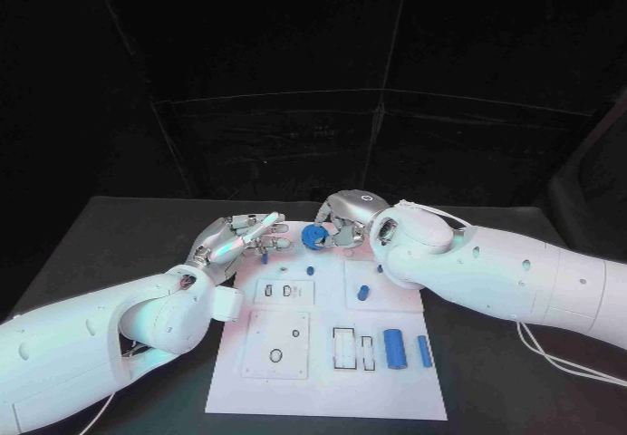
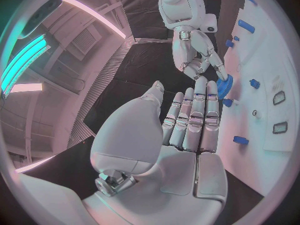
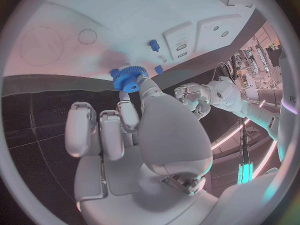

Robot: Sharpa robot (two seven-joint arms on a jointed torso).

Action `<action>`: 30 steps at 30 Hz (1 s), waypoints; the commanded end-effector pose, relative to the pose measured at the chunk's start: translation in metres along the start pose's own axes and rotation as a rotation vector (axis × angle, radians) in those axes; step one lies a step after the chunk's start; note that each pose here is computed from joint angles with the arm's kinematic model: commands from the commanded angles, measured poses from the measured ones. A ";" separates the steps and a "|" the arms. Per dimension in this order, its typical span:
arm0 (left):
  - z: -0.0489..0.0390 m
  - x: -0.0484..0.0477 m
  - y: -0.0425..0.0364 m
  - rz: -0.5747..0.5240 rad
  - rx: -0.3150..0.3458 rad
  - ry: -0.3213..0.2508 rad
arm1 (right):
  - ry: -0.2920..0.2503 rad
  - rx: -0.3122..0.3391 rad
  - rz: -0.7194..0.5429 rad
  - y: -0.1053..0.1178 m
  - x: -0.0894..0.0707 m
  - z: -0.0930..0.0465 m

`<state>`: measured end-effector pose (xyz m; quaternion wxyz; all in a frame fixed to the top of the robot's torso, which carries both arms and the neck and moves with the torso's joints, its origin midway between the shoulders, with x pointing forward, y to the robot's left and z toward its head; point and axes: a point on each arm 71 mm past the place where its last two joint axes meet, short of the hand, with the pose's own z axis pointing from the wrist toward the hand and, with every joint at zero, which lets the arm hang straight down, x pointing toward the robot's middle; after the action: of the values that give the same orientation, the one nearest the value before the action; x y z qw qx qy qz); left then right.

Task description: Assemble the parts on the task board

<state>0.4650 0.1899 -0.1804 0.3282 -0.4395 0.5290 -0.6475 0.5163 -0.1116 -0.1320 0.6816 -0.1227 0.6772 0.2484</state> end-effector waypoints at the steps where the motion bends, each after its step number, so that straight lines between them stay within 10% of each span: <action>1: 0.0005 0.0028 -0.0011 -0.003 0.006 0.018 | -0.008 0.002 -0.008 0.002 0.001 0.006; 30: 0.0011 0.0031 -0.0010 -0.004 0.007 0.019 | 0.057 0.004 -0.047 0.015 0.018 0.024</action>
<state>0.4652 0.1885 -0.1804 0.3270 -0.4390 0.5293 -0.6482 0.5291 -0.0849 -0.1466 0.6657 -0.1374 0.6954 0.2332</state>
